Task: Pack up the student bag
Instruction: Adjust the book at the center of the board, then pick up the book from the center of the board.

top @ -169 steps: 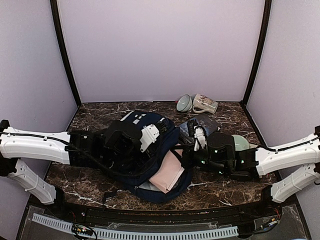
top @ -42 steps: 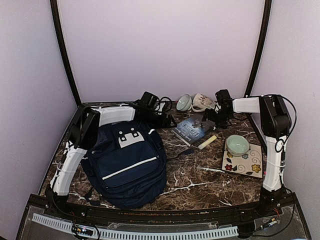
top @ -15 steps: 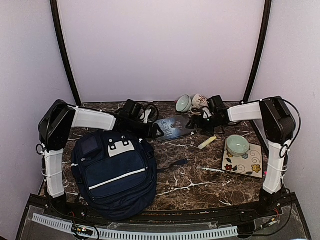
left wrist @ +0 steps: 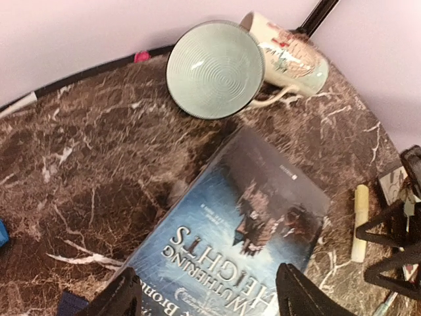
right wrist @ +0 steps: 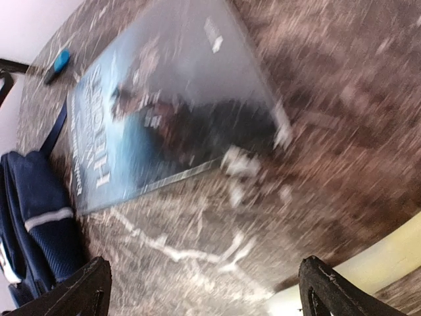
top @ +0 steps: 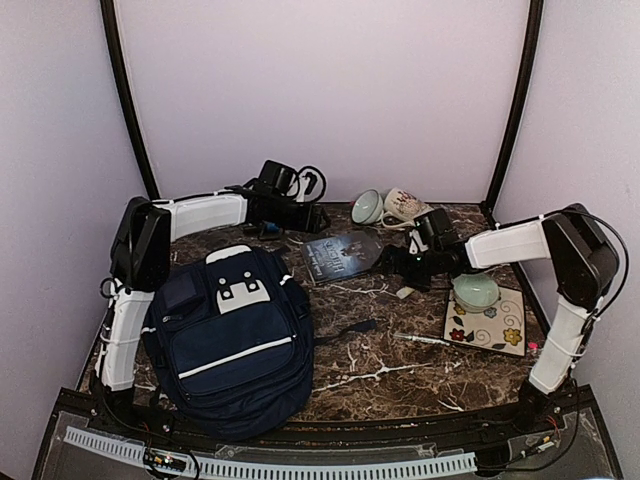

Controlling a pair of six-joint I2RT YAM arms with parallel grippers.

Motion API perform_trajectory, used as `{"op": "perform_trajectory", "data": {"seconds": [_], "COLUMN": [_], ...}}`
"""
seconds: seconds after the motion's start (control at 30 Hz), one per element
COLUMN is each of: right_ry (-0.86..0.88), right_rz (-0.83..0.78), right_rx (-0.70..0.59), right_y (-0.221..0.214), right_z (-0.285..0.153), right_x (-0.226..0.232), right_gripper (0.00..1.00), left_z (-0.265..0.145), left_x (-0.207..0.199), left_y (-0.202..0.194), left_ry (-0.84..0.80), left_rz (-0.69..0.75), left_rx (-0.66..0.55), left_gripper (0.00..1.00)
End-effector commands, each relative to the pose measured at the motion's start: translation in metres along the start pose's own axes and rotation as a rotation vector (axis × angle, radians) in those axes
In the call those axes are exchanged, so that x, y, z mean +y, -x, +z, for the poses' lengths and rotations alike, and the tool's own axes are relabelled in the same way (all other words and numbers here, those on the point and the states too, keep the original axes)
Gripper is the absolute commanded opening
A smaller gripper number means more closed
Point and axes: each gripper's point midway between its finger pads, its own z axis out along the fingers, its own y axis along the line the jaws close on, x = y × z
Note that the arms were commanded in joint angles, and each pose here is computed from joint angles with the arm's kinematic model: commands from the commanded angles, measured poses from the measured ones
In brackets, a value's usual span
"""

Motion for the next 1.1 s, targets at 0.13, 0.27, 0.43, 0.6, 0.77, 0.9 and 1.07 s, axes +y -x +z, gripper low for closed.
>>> {"op": "perform_trajectory", "data": {"seconds": [0.13, 0.27, 0.43, 0.6, 0.77, 0.9, 1.07], "right_ry": [0.176, 0.183, 0.193, 0.12, 0.101, 0.104, 0.107], "right_rz": [0.03, 0.086, 0.124, 0.132, 0.135, 0.147, 0.168], "right_rx": [-0.003, 0.001, 0.022, 0.0, 0.003, 0.009, 0.0], "right_y": [-0.023, -0.028, -0.033, -0.029, -0.03, -0.041, -0.053], "right_z": [0.006, 0.021, 0.038, 0.049, 0.046, 0.039, 0.027], "right_x": [0.061, 0.058, 0.054, 0.036, 0.026, 0.019, 0.009], "right_gripper": [1.0, 1.0, 1.0, 1.0, 1.0, 1.0, 1.0], "left_z": [0.039, 0.043, 0.038, 0.01, -0.034, -0.044, -0.037], "left_x": [0.027, 0.027, 0.017, -0.025, -0.041, -0.015, -0.003], "left_y": [-0.046, -0.061, -0.082, -0.098, -0.077, -0.062, -0.063], "left_ry": [-0.049, -0.058, -0.098, -0.172, -0.15, -0.048, -0.047], "left_rz": [-0.076, -0.104, -0.15, -0.139, -0.058, -0.035, -0.014], "left_rx": [0.217, 0.254, 0.305, 0.305, 0.211, 0.194, 0.197], "left_gripper": [0.73, 0.71, 0.68, 0.67, 0.67, 0.7, 0.72]}}
